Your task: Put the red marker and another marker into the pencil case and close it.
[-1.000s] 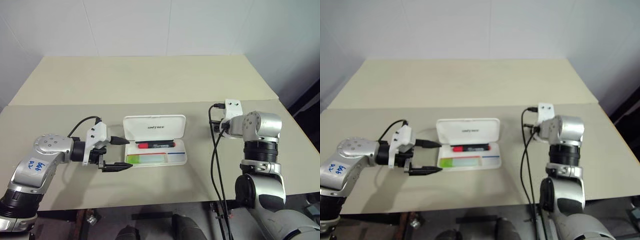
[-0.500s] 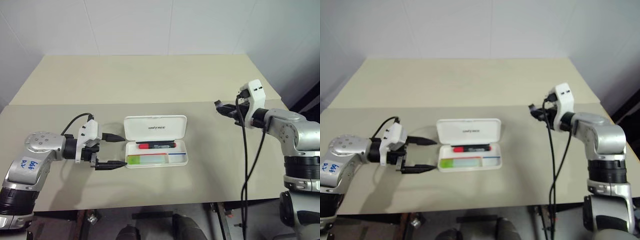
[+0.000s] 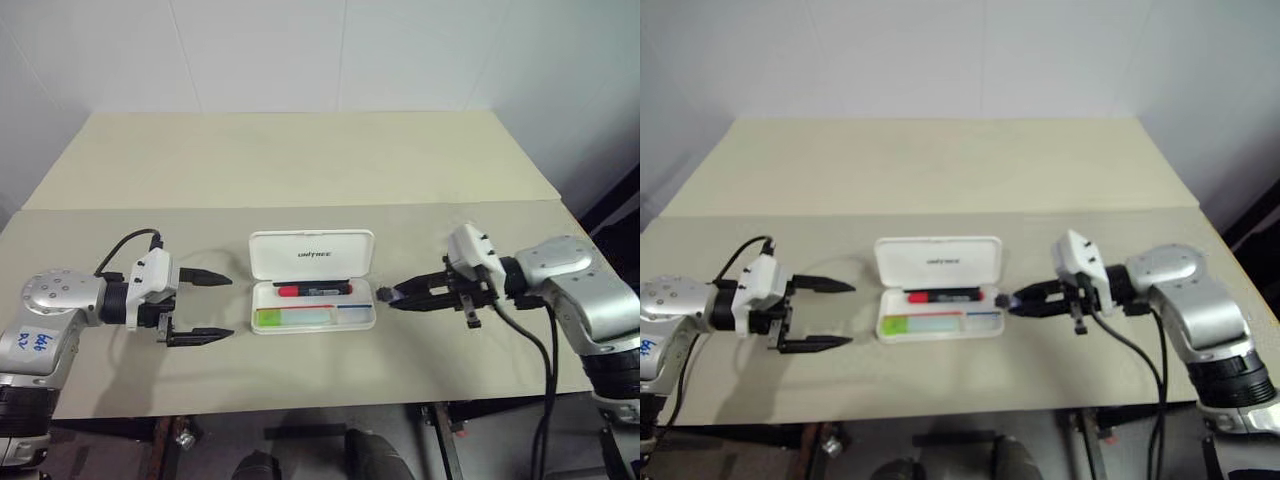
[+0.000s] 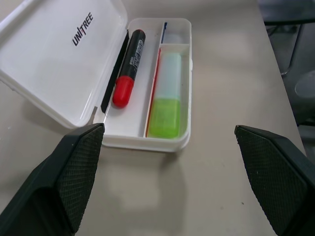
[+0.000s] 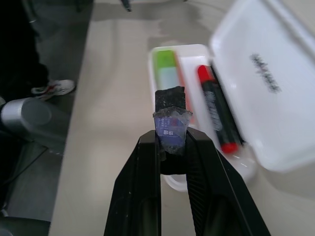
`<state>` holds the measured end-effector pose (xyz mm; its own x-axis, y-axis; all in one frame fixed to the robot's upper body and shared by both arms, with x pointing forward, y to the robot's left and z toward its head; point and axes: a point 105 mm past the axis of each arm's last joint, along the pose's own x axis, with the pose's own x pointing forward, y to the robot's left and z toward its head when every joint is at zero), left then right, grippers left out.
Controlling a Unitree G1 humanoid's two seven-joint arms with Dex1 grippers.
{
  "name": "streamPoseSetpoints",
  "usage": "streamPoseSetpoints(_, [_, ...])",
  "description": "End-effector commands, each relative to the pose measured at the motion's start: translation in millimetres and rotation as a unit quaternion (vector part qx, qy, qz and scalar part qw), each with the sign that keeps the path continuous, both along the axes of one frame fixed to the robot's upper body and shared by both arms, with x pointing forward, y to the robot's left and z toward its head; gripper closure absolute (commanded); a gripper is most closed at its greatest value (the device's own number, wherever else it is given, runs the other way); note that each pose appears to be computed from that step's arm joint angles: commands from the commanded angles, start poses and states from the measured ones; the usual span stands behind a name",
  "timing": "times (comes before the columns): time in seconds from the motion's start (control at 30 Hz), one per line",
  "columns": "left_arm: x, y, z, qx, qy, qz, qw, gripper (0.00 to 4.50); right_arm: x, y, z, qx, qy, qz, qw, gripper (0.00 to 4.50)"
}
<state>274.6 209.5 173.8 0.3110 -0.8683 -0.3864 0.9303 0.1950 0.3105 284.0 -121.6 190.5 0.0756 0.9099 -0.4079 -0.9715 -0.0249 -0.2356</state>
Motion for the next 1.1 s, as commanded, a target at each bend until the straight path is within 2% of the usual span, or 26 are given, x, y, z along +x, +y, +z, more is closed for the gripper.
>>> streamPoseSetpoints(0.03, [-2.5,6.0,0.9,0.021,-0.015,0.001,1.0,0.0,7.3,14.8,0.9,-0.034,-0.021,0.01,0.999,4.14])
streamPoseSetpoints(0.27, [-3.7,-2.1,-3.1,0.019,-0.01,-0.008,1.0,0.0,36.5,24.7,-8.7,-0.127,-0.031,-0.028,0.991,4.14])
streamPoseSetpoints(0.43, [-4.2,-5.7,-5.7,0.019,-0.007,-0.01,1.0,0.0,46.9,31.2,-14.7,-0.174,-0.039,-0.044,0.983,4.14])
streamPoseSetpoints(0.6, [-4.7,-7.3,-7.5,0.018,-0.005,-0.01,1.0,0.0,44.4,32.6,-18.6,-0.202,-0.029,-0.047,0.978,4.14])
streamPoseSetpoints(1.1, [-3.7,-10.7,-10.8,0.013,-0.001,-0.011,1.0,0.0,23.0,54.7,-27.3,-0.197,-0.002,-0.032,0.98,4.14])
